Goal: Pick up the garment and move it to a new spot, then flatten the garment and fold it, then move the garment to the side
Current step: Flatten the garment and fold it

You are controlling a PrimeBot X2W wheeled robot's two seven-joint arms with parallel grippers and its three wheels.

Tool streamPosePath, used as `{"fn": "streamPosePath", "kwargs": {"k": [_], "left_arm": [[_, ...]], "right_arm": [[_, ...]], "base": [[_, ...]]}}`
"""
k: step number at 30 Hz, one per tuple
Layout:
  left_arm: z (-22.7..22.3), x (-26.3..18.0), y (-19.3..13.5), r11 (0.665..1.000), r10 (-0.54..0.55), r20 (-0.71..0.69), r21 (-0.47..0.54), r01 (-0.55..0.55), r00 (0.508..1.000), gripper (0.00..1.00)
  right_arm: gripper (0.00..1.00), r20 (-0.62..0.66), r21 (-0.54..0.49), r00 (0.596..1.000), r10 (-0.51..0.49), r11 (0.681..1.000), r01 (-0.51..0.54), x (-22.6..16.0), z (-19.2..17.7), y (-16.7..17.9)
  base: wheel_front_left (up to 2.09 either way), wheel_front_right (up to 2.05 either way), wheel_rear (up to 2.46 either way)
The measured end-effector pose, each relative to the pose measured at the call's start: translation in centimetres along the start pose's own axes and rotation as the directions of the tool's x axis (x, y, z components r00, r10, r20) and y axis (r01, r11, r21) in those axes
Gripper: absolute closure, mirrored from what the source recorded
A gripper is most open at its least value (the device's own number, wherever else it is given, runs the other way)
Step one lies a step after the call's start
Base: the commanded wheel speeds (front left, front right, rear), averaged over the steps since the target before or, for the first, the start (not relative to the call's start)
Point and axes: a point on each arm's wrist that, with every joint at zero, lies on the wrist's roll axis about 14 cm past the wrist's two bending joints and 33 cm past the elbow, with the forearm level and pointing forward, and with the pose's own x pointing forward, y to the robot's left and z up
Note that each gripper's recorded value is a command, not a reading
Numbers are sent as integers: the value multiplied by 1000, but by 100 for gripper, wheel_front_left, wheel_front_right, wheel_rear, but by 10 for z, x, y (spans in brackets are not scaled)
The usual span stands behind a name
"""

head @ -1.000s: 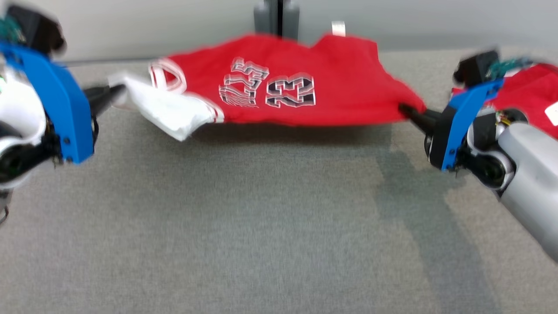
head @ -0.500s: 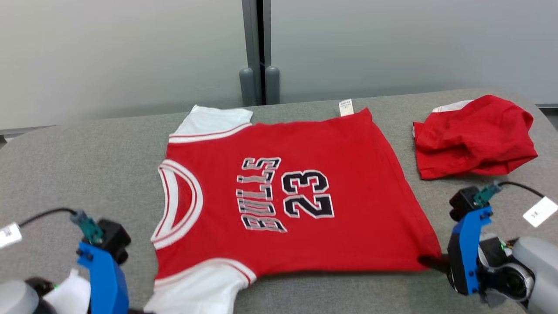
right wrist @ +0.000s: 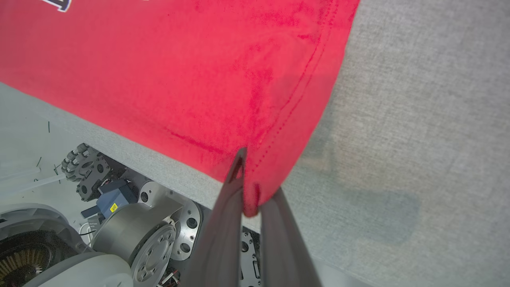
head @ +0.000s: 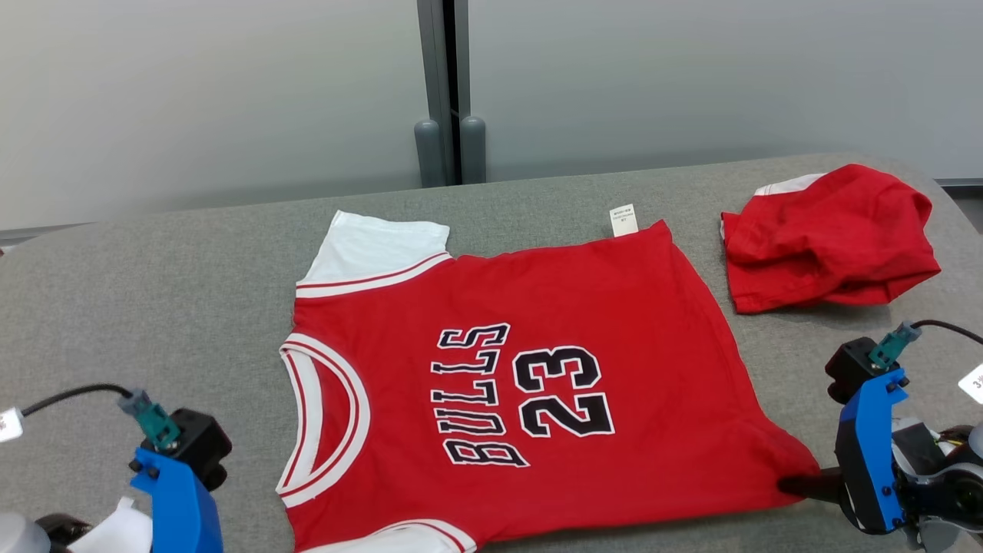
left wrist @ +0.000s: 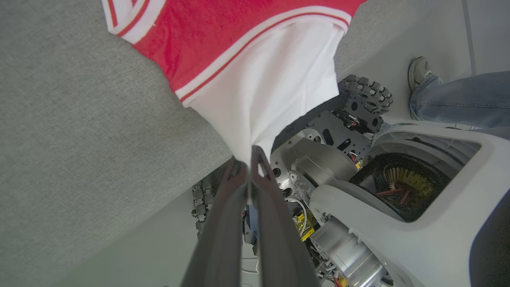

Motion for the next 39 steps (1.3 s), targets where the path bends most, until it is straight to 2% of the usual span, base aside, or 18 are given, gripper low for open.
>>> {"fn": "streamPosePath", "kwargs": {"k": [7,13,22,23,24,25,26,27,28,29,33,35,37,39], "left_arm": [[38,1,22,999,23,14,-26,-23,1000,100],[79,7,41,999,49,20,-23,-48,999,100],[130,29,66,994,91,75,-60,-87,993,100],[134,33,66,995,85,83,-66,-80,993,100],[137,37,67,995,82,89,-72,-75,993,100],[139,39,69,994,84,91,-76,-77,992,100],[142,41,72,994,86,100,-80,-78,991,100],[145,42,74,993,88,111,-91,-78,990,74],[149,44,76,992,88,126,-97,-76,988,45],[152,45,77,993,84,141,-97,-71,986,0],[156,47,82,992,91,174,-99,-74,981,0],[164,40,87,991,116,243,-87,-97,963,0],[180,26,94,988,156,362,-64,-143,919,0],[196,8,99,979,198,488,-53,-197,850,0]], "right_arm": [[100,-30,40,999,42,998,-41,11,19,9],[100,-27,99,999,39,994,-36,20,47,5],[100,-2,193,1000,-15,981,15,35,79,-9],[96,7,205,1000,-15,979,13,36,82,-8],[87,7,217,1000,-15,976,13,38,83,-8],[73,12,220,1000,-15,975,12,41,85,-6],[63,18,220,1000,-20,975,16,44,86,-6],[45,24,221,999,-26,975,20,45,89,-6],[0,36,228,999,-32,973,23,45,92,-7],[0,52,235,998,-43,972,29,45,94,-9],[0,100,244,992,-73,969,47,46,101,-12],[0,185,219,977,-103,974,62,41,114,-14],[0,341,193,934,-110,980,45,28,142,-10],[0,483,158,870,-104,987,31,12,166,-2]], "base": [[0,0,0],[0,0,0],[0,0,0],[0,0,0],[0,0,0],[0,0,0],[0,0,0],[0,0,0],[0,0,0],[0,0,0],[0,0,0],[0,0,0],[0,0,0],[0,0,0]]}}
